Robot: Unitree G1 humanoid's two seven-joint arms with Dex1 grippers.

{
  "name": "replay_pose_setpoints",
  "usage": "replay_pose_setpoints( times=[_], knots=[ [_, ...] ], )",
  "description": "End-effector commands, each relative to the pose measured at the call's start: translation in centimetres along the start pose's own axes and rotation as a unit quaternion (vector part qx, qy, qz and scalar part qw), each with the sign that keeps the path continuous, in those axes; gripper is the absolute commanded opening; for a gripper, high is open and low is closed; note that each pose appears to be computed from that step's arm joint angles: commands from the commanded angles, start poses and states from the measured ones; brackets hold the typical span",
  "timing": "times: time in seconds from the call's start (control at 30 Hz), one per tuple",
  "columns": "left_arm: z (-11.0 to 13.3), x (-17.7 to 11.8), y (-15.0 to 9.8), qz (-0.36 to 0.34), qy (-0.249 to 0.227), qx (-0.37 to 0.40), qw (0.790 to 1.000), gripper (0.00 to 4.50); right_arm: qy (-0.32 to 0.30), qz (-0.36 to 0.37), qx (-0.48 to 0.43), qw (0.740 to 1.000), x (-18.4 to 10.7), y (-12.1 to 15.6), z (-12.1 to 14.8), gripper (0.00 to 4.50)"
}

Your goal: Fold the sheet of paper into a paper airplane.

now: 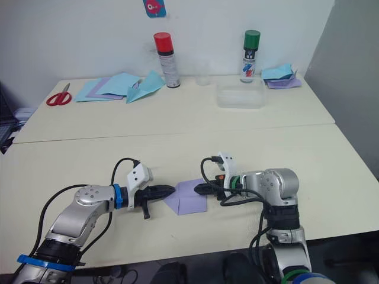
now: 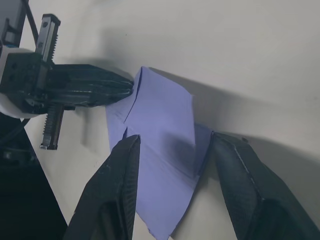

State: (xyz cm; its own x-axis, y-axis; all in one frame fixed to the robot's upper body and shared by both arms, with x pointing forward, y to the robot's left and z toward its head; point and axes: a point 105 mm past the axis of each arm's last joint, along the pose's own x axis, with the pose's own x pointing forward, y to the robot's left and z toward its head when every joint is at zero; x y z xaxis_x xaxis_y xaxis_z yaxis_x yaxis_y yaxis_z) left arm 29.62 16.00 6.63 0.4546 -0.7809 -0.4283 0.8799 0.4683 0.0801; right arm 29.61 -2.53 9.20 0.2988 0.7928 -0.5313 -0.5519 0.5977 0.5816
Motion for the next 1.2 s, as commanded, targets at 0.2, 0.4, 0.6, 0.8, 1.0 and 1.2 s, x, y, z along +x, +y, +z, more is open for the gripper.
replay_pose_setpoints(
  times=[0.2, 0.4, 0.6, 0.8, 1.0, 1.2],
  knots=[
    [-2.3, 0.2, -0.4, -0.001, 0.043, -0.020, 0.999, 0.00, -0.015, 0.047, -0.063, 0.997, 0.2, 2.1, 0.7, 2.32],
    [-2.4, 0.2, -0.4, -0.002, 0.044, -0.020, 0.999, 0.00, -0.049, 0.038, -0.183, 0.981, 0.4, 1.9, 1.9, 2.32],
    [-2.1, 0.3, -0.2, -0.001, 0.043, -0.018, 0.999, 0.00, -0.043, 0.003, -0.260, 0.965, 1.2, 0.3, 1.9, 2.32],
    [-2.2, 0.2, -0.2, 0.000, 0.044, -0.018, 0.999, 0.00, 0.022, 0.013, -0.239, 0.971, 1.5, -0.1, -0.1, 2.32],
    [-2.3, 0.2, -0.2, 0.000, 0.045, -0.019, 0.999, 0.00, 0.074, 0.059, -0.166, 0.982, 0.8, 1.1, -1.5, 2.32],
    [-2.3, 0.1, -0.3, 0.001, 0.045, -0.019, 0.999, 0.00, 0.071, 0.071, -0.089, 0.991, 1.0, 1.7, -1.3, 2.32]
  ],
)
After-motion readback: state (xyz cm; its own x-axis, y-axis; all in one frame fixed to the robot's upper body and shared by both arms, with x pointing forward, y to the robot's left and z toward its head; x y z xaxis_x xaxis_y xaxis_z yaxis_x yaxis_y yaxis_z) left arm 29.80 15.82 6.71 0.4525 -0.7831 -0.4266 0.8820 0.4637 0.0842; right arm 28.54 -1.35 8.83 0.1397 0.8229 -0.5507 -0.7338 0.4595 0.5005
